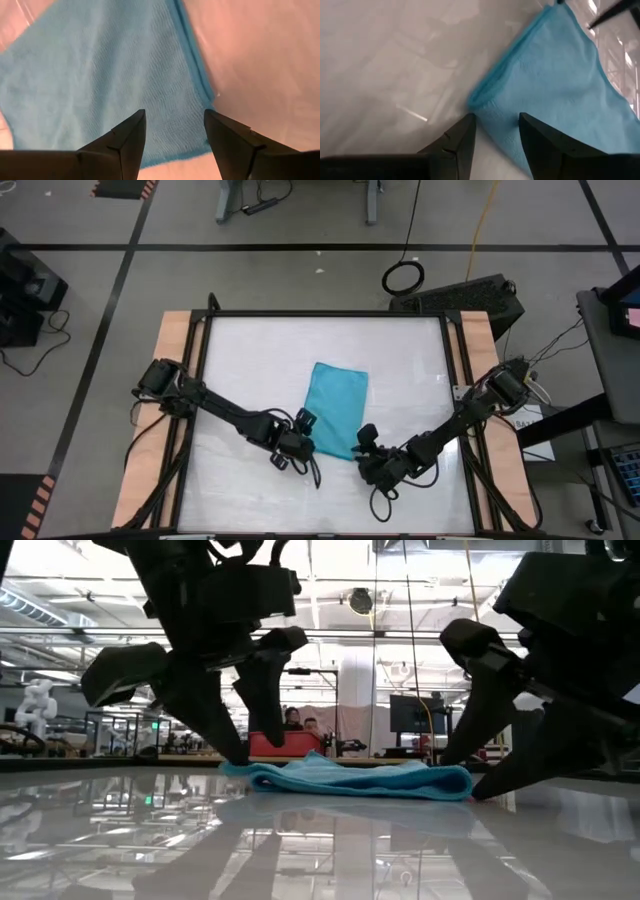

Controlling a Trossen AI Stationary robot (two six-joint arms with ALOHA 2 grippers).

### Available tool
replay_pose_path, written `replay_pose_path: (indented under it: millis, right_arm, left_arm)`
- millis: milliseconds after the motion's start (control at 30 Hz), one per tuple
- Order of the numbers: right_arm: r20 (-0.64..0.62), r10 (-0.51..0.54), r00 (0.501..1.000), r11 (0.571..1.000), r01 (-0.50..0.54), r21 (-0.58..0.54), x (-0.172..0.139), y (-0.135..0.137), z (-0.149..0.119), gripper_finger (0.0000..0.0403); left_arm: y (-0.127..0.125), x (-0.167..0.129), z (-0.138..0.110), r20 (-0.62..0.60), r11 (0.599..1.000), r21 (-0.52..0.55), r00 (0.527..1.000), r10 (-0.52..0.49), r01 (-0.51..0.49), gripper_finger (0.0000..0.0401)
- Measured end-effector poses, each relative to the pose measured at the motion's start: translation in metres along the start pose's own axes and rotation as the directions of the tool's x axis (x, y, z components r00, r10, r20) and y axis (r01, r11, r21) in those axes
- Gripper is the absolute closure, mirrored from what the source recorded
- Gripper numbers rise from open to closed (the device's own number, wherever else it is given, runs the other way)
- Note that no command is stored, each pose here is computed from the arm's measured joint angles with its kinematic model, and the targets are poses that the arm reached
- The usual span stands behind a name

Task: Roll towel
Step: Roll the blue microfiber towel

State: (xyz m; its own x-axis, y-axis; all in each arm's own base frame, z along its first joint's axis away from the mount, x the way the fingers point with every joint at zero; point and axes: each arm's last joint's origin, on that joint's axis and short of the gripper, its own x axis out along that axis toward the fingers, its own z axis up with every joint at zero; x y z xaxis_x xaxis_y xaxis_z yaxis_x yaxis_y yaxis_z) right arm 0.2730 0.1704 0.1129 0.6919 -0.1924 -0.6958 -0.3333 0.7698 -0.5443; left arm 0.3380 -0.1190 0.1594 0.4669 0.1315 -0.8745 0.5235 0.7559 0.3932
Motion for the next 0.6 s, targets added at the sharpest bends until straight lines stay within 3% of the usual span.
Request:
replay_pose_path:
  millis: [300,400,500,600]
  right_arm:
    - [-0.012,0.025,1.000,0.999,-0.026,-0.036,0.013,0.003,0.011,0.0257]
    - [-0.021,-0.005,1.000,1.000,0.006,0.012,0.015,0.003,0.014,0.0269]
    - [-0.021,-0.008,1.000,0.995,0.011,0.102,0.016,0.003,0.015,0.0308]
    - [-0.015,-0.004,1.000,0.986,0.007,0.164,0.014,0.006,0.015,0.0375]
  left_arm:
    - [0.002,0.007,0.000,0.018,0.998,-0.033,0.999,-0.045,0.046,0.0193]
    - [0.002,0.011,-0.001,0.014,0.998,-0.036,0.999,-0.051,0.051,0.0193]
    - [0.001,0.011,-0.001,0.014,0.997,-0.040,0.998,-0.064,0.064,0.0193]
    - [0.000,0.012,-0.002,0.001,0.996,-0.037,0.997,-0.077,0.077,0.0193]
